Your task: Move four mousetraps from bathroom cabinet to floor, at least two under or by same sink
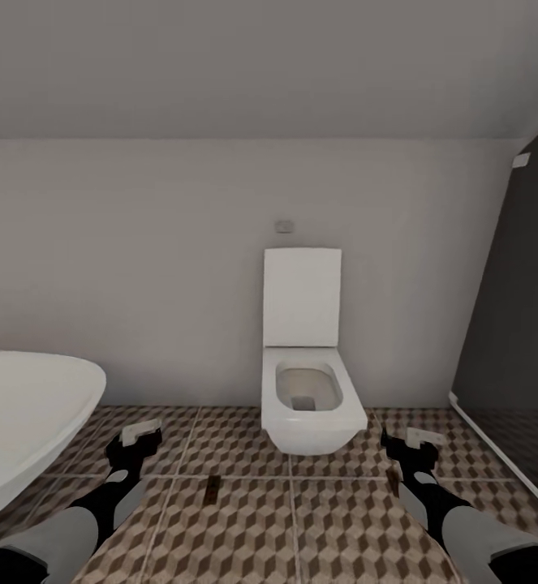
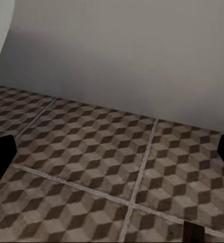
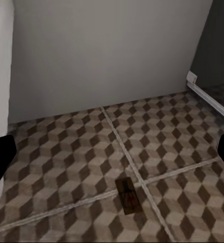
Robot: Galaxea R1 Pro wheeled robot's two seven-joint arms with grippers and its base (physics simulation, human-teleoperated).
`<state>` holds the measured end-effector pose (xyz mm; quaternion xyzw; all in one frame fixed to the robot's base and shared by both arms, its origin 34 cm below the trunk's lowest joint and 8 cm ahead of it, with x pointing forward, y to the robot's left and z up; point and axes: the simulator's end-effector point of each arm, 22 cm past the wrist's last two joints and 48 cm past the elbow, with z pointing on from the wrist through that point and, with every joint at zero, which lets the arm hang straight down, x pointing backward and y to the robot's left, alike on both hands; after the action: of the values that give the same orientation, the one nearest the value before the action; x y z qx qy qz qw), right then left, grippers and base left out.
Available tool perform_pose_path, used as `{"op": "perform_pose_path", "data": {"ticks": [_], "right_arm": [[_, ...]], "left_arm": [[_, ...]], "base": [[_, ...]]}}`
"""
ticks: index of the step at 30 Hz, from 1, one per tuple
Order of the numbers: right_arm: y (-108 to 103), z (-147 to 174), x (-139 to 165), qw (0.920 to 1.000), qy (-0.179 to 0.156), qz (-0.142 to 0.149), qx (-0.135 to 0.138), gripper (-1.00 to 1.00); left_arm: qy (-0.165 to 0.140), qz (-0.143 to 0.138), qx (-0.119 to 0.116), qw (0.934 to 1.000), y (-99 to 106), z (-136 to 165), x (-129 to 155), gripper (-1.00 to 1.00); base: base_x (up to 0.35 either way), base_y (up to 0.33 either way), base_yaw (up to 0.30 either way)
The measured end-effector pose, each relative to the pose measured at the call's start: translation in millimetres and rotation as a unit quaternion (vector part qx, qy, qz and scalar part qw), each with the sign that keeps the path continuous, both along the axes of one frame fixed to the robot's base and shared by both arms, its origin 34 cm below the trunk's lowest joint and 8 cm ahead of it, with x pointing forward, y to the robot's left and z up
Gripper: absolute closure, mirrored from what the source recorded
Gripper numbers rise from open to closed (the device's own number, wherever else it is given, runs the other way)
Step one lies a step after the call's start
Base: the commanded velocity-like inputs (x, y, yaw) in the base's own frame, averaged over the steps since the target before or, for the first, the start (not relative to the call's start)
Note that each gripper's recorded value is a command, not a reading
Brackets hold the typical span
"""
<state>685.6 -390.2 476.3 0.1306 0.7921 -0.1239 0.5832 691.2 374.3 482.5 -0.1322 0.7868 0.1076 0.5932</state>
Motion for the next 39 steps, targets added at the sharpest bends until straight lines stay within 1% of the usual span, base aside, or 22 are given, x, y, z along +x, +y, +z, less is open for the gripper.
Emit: {"op": "perform_pose_path", "data": {"ticks": [6, 15, 22, 28, 39], "right_arm": [[-2, 0, 0, 1.0, 0.0, -0.001, -0.001, -1.0], [-5, -3, -3, 1.0, 0.005, -0.004, -0.001, -1.0], [-13, -15, -12, 0.9997, 0.018, -0.015, 0.002, -1.0], [-29, -17, -18, 0.9993, 0.022, -0.028, 0.002, -1.0], [-37, -18, -20, 0.9991, 0.023, -0.036, 0.003, -1.0]], "left_arm": [[0.0, 0.001, -0.001, 1.0, 0, 0, 0, -1.0], [-0.001, 0.0, -0.001, 1.0, -1, 0, 0, -1.0], [-0.001, 0.0, -0.002, 1.0, -2, 0, 0, -1.0], [-0.001, 0.0, -0.002, 1.0, -3, 0, 0, -1.0], [-0.001, -0.001, -0.003, 1.0, -5, 0, 0, -1.0]], "base": [[-0.158, 0.082, 0.0], [-0.039, 0.021, 0.0], [-0.008, 0.004, 0.0], [-0.002, 0.001, 0.0], [0.0, 0.0, 0.0]]}}
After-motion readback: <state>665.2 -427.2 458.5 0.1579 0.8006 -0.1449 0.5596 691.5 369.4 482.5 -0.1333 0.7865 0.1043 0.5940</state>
